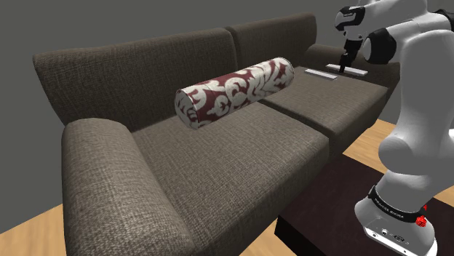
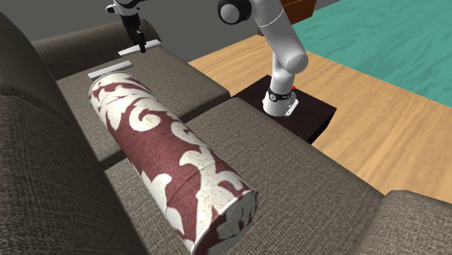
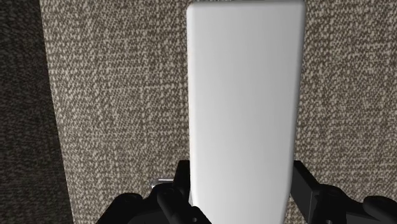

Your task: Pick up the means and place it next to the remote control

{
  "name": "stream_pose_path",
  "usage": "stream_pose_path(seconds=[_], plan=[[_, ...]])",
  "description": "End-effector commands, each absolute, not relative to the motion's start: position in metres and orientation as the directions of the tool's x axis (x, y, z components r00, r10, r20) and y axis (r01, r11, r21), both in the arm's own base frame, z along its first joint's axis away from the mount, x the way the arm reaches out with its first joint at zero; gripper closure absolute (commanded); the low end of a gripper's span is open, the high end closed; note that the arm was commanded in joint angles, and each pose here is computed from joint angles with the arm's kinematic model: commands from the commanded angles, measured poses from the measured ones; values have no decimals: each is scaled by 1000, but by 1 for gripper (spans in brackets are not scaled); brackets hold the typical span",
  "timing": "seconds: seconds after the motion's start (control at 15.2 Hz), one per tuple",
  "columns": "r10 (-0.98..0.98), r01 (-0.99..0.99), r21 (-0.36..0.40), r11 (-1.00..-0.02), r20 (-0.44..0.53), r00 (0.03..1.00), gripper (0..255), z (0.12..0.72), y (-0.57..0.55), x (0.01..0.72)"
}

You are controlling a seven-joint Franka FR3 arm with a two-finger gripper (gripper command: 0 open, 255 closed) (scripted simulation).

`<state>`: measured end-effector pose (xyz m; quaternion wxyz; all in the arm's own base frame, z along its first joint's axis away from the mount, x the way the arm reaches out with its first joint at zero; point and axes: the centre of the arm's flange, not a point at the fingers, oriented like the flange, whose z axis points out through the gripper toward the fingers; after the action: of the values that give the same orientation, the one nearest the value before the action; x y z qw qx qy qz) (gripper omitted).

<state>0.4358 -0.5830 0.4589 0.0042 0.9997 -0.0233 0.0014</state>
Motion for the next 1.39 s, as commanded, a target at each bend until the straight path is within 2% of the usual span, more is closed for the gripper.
stream_pose_path(seconds=[0.0,0.73,1.25,1.32], plan=[[-45,-45,9,-999,4,999,255,449,-587,436],[-45,-45,9,-999,4,999,255,391,-587,436],[-45,-45,9,-999,4,999,255,388,-587,436],[-45,-45,9,-999,4,999,0,388,-587,436]])
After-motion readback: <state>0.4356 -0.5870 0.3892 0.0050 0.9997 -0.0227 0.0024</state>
